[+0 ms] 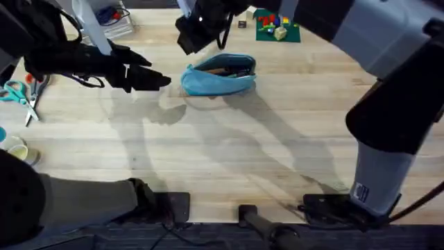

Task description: Unzip the bag, pick up the pens from the table one at a time and place them inside, then zip the bag closed.

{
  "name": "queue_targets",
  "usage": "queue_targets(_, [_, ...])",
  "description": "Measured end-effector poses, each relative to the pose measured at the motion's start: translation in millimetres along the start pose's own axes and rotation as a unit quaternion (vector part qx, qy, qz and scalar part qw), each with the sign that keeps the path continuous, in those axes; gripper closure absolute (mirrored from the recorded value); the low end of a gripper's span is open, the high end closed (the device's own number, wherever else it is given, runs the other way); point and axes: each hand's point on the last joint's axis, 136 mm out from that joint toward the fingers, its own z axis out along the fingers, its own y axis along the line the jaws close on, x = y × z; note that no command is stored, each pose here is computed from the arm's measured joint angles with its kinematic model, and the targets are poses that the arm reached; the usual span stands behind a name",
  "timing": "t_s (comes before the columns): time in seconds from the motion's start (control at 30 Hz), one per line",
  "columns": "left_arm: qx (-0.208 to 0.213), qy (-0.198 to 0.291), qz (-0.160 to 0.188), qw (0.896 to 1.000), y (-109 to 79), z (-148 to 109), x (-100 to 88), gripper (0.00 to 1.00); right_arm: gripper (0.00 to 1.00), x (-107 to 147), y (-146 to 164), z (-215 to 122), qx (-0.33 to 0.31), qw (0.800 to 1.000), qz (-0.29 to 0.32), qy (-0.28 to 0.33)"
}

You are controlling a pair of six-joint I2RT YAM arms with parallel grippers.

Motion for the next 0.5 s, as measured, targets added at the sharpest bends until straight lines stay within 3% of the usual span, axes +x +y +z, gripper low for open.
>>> queue_targets(0.1, [-0.001, 0.001, 0.000, 1.000, 0.3, 0, 0.5, 0.008, 0.971, -4, -5, -9, 0.003, 1.000, -0.004, -0.004])
queue_targets(0.27, [-0.001, 0.002, 0.000, 1.000, 0.5, 0, 0.7, 0.008, 0.971, 15, -22, -24, 0.010, 0.999, 0.010, 0.030])
queue_targets(0.5, [-0.002, 0.002, 0.000, 1.000, 0.5, 0, 0.8, 0.008, 0.971, 25, -78, -33, 0.037, 0.997, 0.058, 0.038])
